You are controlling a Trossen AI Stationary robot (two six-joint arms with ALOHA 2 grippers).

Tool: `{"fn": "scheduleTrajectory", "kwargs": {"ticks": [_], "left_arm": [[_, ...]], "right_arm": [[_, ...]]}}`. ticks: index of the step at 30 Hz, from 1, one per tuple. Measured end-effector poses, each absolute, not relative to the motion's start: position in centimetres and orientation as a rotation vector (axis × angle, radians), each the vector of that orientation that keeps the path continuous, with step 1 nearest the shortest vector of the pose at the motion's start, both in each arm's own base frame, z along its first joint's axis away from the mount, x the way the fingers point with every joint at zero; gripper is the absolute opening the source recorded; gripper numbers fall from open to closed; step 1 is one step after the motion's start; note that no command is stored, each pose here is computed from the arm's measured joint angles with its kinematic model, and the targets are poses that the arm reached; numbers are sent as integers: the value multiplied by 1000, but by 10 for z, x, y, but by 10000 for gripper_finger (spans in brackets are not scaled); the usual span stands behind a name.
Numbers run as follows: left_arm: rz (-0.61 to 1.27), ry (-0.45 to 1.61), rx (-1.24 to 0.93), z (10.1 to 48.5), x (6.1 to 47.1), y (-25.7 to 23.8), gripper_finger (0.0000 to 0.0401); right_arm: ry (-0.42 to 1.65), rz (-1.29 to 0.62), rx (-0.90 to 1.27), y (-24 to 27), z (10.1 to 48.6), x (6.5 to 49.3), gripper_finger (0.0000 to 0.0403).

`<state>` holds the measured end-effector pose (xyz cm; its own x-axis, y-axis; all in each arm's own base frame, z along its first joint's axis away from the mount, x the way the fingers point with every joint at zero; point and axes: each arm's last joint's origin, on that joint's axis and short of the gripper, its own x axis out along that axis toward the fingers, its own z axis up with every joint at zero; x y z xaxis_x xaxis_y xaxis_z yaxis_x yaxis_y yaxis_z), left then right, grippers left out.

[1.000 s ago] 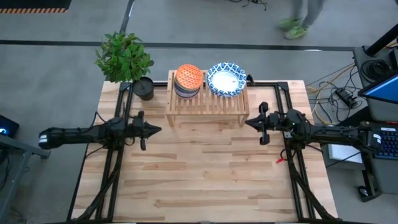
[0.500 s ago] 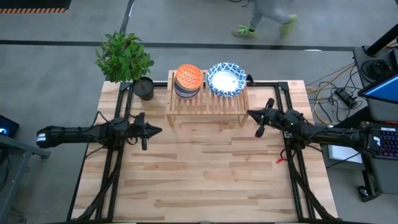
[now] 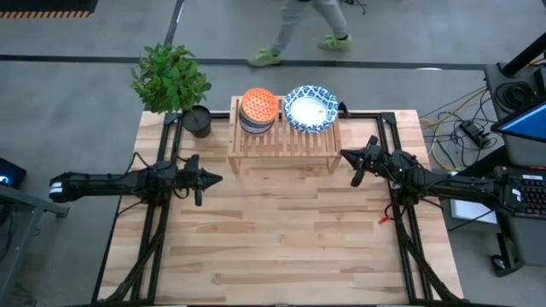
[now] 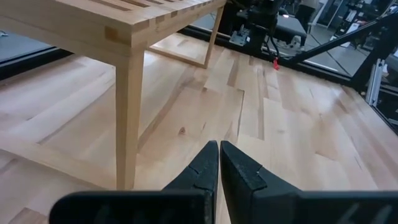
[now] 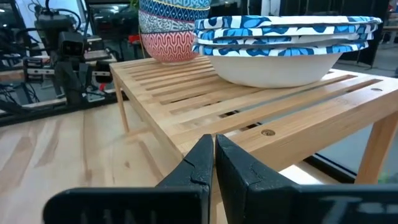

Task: Place and stack bowls onto a shelf
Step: Return to Home Position

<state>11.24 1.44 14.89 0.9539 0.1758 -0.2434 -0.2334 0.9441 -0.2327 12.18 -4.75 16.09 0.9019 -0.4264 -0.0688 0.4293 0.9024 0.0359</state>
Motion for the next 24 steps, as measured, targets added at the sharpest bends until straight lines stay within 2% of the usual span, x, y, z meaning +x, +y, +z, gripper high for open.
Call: {"fn": "scheduleTrajectory", "kwargs": {"ticks": [24], "left_arm": [[209,226,-263,149,113,14,0]], "right_arm": [[58,-442,60,-47,161,122,9]]}}
